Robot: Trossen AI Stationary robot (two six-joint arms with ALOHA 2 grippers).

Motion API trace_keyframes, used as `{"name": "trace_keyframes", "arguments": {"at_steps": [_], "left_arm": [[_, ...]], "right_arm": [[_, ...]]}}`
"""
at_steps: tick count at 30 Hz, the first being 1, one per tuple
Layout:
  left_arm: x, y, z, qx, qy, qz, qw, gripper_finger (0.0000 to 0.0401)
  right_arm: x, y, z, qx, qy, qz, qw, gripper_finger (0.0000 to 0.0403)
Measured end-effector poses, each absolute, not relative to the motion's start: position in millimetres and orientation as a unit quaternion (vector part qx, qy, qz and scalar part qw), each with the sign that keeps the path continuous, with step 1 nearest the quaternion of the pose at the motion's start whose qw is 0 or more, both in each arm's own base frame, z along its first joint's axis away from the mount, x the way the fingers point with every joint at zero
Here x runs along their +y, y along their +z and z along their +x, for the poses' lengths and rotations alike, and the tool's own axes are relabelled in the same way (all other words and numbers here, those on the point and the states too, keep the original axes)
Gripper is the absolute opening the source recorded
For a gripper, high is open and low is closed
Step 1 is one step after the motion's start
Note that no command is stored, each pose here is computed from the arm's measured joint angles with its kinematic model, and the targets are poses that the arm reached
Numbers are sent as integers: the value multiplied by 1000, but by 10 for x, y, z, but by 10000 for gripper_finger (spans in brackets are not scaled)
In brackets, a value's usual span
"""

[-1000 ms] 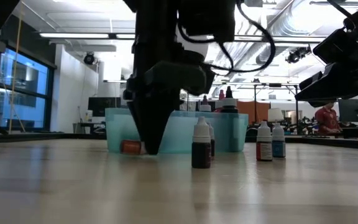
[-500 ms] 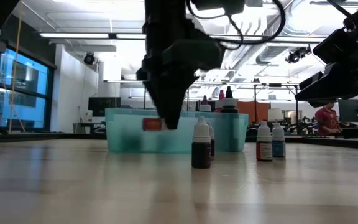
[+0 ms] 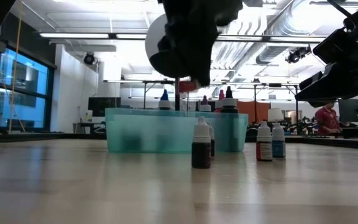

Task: Pick & Place food coloring
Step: Put the small orange food coloring bottle into the bin

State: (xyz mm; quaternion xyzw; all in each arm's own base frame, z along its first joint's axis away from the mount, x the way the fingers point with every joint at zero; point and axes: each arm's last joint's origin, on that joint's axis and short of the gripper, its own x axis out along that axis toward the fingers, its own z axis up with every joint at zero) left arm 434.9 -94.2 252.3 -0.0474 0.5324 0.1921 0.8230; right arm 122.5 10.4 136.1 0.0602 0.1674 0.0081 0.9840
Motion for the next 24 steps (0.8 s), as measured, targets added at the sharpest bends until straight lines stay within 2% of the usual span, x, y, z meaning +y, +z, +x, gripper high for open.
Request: {"name": "trace_keyframes", "arguments": {"at_steps": [9, 19, 24], "left_arm": [[-786, 3087, 4251, 453, 152, -48, 877, 37], [-216, 3564, 4114, 389, 157, -70, 905, 39], [44, 3726, 4135, 340, 122, -98, 927, 39]], "right_arm": [[104, 1361, 1225, 167, 8, 60, 984, 2], [104, 1360, 1225, 168, 8, 60, 984, 2], [104, 1360, 1225, 167, 8, 60, 984, 2]]}}
